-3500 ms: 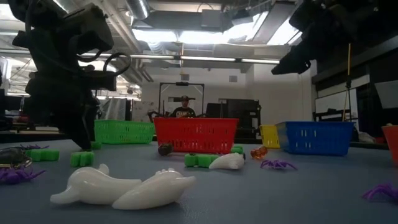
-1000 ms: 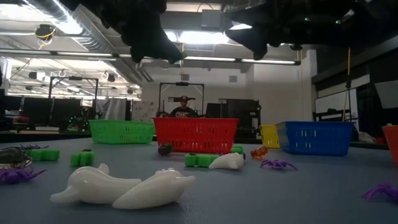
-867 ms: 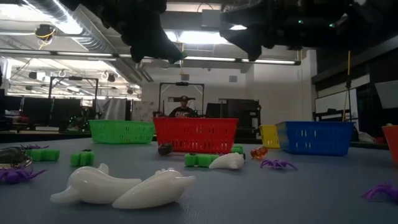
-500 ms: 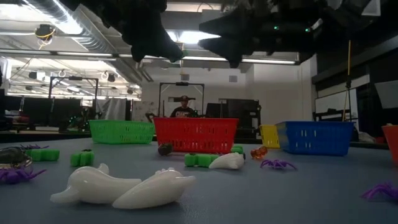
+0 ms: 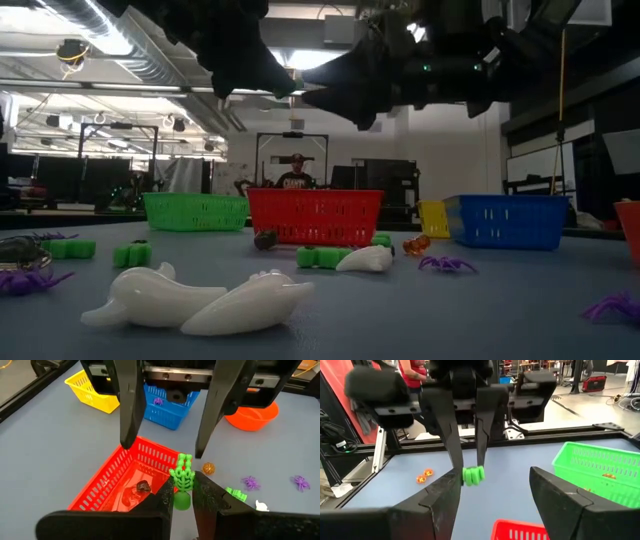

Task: Sort Halloween decoration
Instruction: Put the green skeleton toy into the orange bin

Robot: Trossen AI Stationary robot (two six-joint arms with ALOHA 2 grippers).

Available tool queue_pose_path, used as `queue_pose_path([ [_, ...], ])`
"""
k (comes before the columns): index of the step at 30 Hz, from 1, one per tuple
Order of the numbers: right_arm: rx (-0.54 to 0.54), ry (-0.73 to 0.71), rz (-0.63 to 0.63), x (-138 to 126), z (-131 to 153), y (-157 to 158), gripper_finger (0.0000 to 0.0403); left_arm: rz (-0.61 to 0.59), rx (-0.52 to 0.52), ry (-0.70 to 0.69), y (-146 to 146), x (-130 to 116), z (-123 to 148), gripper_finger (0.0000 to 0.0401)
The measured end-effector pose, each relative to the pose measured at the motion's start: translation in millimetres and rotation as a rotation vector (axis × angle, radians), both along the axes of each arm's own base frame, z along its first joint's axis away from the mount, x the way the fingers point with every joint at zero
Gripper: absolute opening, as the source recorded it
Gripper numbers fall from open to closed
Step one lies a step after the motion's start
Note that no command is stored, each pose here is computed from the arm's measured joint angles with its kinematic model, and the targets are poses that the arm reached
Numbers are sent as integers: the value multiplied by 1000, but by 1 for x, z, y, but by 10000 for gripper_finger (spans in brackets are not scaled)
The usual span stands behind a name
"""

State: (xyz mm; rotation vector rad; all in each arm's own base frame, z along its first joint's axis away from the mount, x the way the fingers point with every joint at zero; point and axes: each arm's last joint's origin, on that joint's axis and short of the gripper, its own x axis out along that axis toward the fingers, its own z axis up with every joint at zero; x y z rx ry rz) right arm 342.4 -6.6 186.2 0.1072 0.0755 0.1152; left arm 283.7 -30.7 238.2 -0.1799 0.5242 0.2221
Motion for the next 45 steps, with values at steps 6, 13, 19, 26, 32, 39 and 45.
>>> queue_pose_path([
  [6, 5, 15, 0, 1, -5, 0, 237, 0, 0, -3, 0, 0, 0, 34],
  [13, 5, -2, 0, 2, -4, 0, 237, 1, -2, -20, 0, 1, 2, 34],
  [19, 6, -5, -1, 2, -4, 0, 237, 17, -5, -37, 5, 2, 3, 34],
  [26, 6, -4, -3, 1, -4, 0, 236, 34, -6, -36, 11, 4, 2, 34],
  [32, 6, -4, 4, 1, -4, 0, 236, 65, 1, -53, 16, 5, 4, 34],
  [39, 9, -4, 44, 1, -4, 1, 236, 55, 19, -42, 19, 5, 3, 34],
  [45, 8, -4, 33, 1, -4, 1, 236, 34, 13, -41, 15, 5, 3, 34],
])
